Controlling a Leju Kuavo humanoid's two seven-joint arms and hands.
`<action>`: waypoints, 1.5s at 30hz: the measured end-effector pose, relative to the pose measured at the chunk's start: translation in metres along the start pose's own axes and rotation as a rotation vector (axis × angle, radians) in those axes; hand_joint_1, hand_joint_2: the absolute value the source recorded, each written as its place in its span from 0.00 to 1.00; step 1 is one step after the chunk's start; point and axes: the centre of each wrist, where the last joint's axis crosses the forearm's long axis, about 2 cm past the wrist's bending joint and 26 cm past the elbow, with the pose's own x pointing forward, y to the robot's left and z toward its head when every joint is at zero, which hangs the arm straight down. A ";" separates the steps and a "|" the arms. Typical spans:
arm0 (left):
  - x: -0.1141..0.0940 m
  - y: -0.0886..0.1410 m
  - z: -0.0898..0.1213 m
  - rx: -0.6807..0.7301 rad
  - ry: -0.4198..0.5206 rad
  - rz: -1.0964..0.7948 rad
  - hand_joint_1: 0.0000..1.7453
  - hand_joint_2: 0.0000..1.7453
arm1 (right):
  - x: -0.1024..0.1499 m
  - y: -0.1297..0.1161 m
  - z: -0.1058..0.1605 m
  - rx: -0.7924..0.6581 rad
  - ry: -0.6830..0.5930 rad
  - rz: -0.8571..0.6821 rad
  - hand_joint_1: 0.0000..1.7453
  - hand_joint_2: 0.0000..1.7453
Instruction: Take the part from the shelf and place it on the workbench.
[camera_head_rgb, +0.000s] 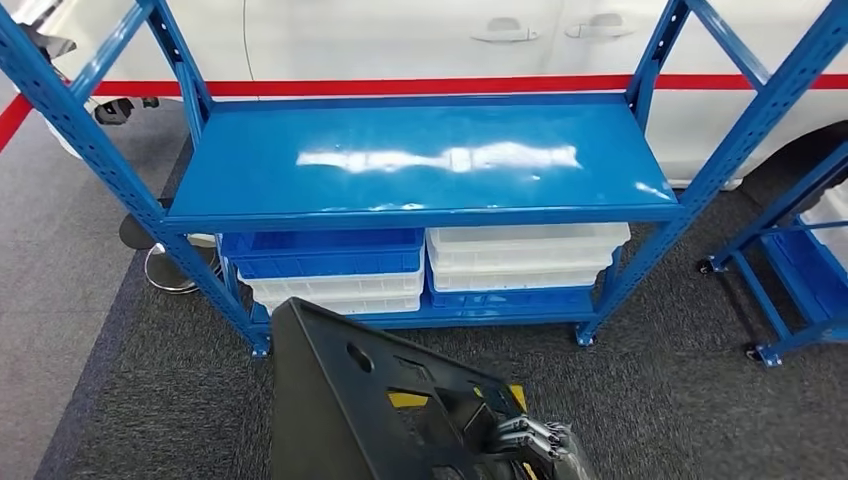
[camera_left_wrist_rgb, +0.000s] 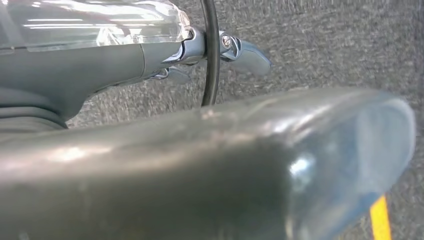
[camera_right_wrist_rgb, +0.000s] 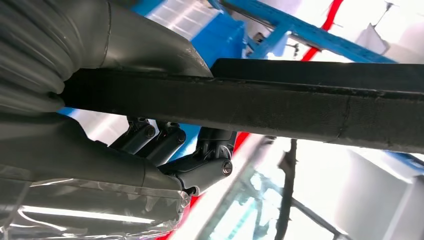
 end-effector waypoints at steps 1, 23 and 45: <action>0.000 0.000 0.000 -0.003 -0.001 -0.003 0.00 0.00 | 0.001 0.001 0.003 -0.002 0.015 -0.009 1.00 1.00; -0.005 0.000 0.003 -0.039 0.024 -0.043 0.00 0.00 | -0.002 0.005 0.022 0.021 0.120 0.010 1.00 1.00; -0.002 -0.010 0.003 -0.082 0.070 -0.076 0.00 0.00 | 0.021 0.006 0.034 -0.002 0.163 0.033 1.00 1.00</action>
